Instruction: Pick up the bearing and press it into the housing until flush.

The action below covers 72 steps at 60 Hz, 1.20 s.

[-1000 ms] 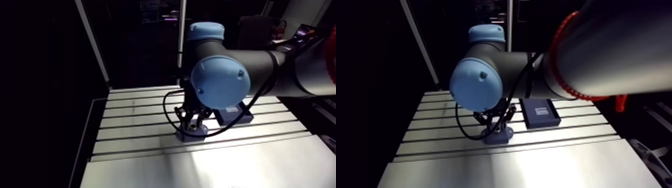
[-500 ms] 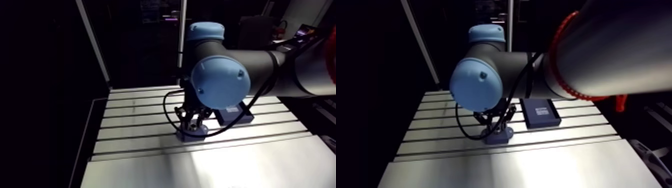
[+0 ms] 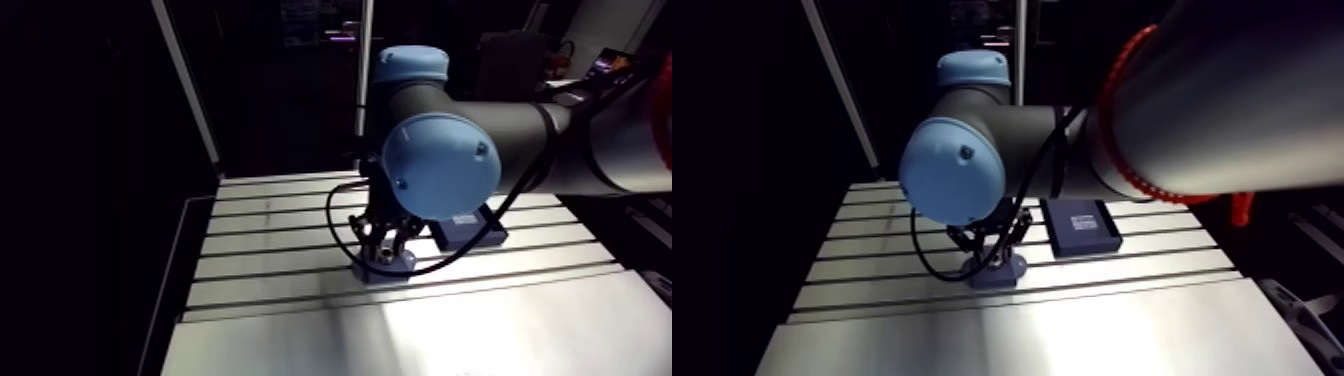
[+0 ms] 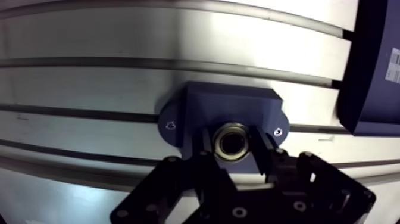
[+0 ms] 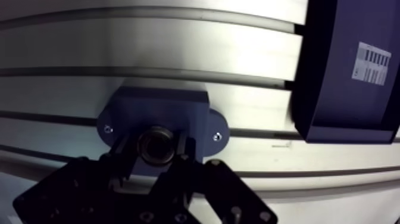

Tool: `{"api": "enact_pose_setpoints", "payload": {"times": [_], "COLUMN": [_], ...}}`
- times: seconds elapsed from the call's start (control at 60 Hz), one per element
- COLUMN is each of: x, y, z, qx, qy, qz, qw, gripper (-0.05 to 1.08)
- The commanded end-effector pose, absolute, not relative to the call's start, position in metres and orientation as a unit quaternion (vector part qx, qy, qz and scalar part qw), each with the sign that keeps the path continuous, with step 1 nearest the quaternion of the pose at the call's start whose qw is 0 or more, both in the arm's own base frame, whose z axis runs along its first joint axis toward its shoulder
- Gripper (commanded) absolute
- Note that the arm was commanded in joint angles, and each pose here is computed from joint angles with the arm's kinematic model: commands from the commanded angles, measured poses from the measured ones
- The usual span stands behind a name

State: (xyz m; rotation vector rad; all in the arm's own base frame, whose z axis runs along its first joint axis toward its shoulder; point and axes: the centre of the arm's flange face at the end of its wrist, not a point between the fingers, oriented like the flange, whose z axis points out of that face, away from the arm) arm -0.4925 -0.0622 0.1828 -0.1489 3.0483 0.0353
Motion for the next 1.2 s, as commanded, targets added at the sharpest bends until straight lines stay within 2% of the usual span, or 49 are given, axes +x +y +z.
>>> {"api": "enact_pose_setpoints", "payload": {"times": [0.017,0.167,0.183,0.2,0.217,0.233,0.25,0.383,0.633,0.783,0.817,1.033,1.133,1.167,1.183,1.2], "x": [-0.492,-0.492,-0.493,-0.493,-0.493,-0.493,-0.493,-0.493,-0.494,-0.505,-0.507,-0.512,-0.511,-0.509,-0.509,-0.508], "y": [-0.062,-0.062,-0.062,-0.062,-0.062,-0.062,-0.062,-0.062,-0.061,-0.06,-0.061,-0.06,-0.061,-0.061,-0.061,-0.061], "z": [0.183,0.183,0.184,0.184,0.184,0.184,0.184,0.185,0.189,0.212,0.223,0.241,0.243,0.241,0.241,0.24], "qx": [-0.049,-0.047,-0.047,-0.047,-0.047,-0.047,-0.047,-0.047,-0.044,-0.041,-0.04,-0.024,-0.016,-0.011,-0.011,-0.009], "qy": [0.998,0.998,0.998,0.998,0.998,0.998,0.998,0.998,0.998,0.999,0.999,0.999,0.999,0.998,0.998,0.998], "qz": [0.0115,0.0124,0.0126,0.0126,0.0127,0.0127,0.0127,0.0135,0.0132,0.0154,0.0132,0.0136,0.0112,0.0089,0.0089,0.0079], "qw": [0.045,0.044,0.043,0.043,0.043,0.043,0.043,0.042,0.037,0.021,0.024,0.034,0.051,0.063,0.063,0.066], "gripper": [0.7,0.68,0.59,0.59,0.37,0.37,0.15,0.05,0.05,0.07,0.07,0.07,0.16,0.37,0.37,0.51]}}
